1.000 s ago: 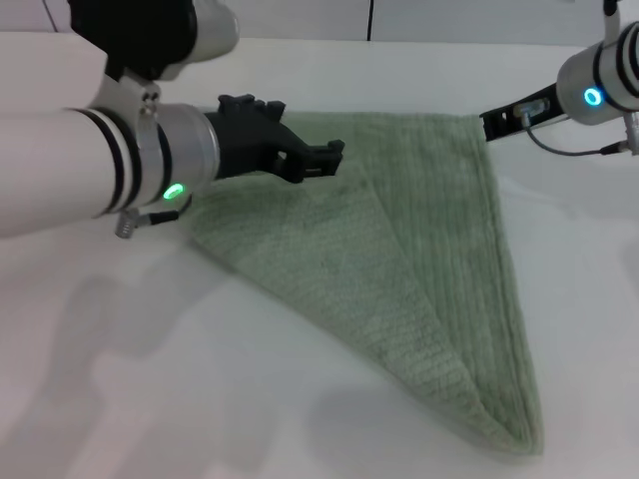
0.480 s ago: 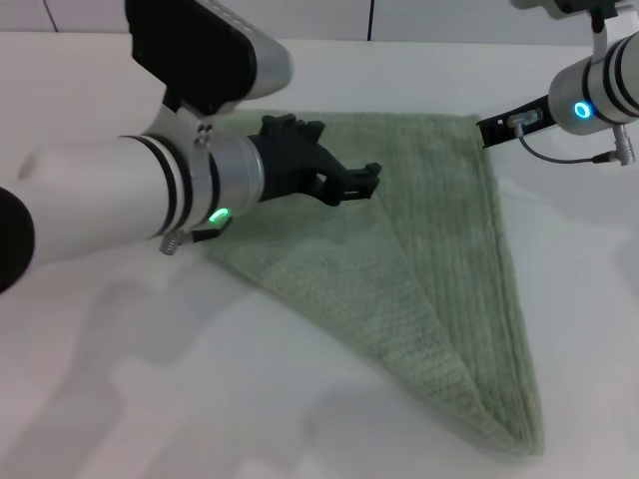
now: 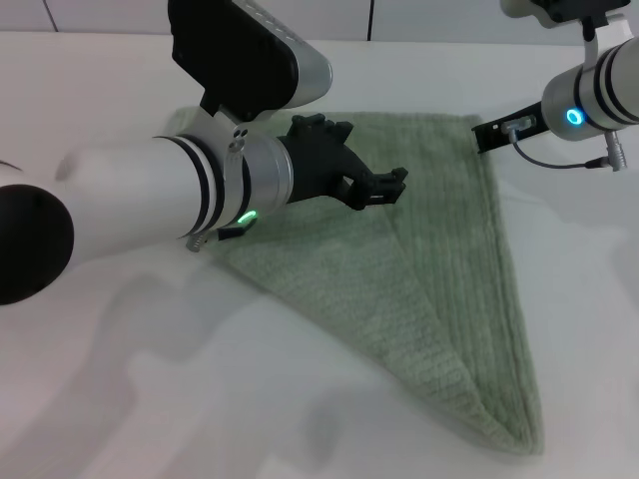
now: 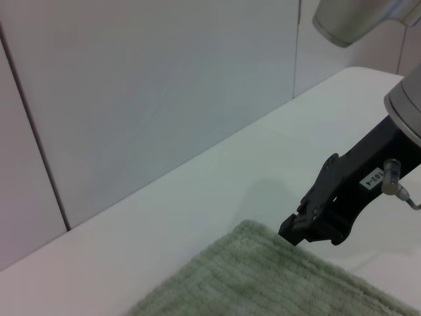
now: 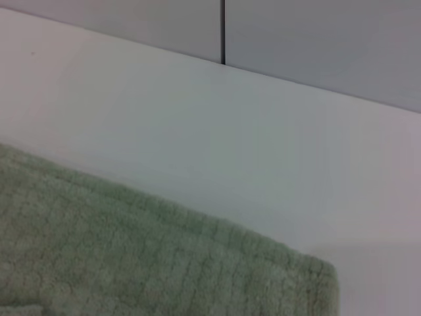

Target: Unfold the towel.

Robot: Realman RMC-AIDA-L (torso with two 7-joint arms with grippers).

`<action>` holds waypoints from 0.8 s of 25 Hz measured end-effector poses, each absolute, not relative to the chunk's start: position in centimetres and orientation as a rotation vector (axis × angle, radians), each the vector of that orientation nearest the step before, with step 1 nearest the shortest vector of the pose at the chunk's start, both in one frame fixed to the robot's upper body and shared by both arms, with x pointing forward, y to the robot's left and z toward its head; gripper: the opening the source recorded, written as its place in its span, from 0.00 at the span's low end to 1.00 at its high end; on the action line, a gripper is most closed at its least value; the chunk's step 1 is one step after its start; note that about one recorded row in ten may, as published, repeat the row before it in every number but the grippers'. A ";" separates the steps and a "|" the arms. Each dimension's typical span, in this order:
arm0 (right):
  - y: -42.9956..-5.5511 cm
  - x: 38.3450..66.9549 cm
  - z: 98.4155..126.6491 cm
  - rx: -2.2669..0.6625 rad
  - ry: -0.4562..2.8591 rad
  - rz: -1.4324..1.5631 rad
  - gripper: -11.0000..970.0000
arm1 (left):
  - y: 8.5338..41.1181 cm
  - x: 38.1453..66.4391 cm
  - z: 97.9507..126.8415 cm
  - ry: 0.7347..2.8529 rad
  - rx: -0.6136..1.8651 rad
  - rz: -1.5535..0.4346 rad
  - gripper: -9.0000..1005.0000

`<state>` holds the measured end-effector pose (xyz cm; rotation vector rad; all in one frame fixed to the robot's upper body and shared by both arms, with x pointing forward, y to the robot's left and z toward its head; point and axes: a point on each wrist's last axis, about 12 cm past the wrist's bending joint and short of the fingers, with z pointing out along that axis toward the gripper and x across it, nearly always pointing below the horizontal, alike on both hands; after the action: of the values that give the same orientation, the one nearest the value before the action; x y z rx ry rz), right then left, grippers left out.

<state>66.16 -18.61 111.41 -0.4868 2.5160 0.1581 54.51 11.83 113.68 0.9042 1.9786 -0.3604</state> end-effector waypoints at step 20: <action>-18.6 66.3 110.6 -0.478 2.514 0.144 0.01 | 10.8 54.6 113.8 1.943 0.979 -0.349 0.82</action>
<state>66.31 -18.60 110.62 -0.4783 2.5142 0.1439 54.56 10.80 113.80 0.9794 1.9432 -0.3490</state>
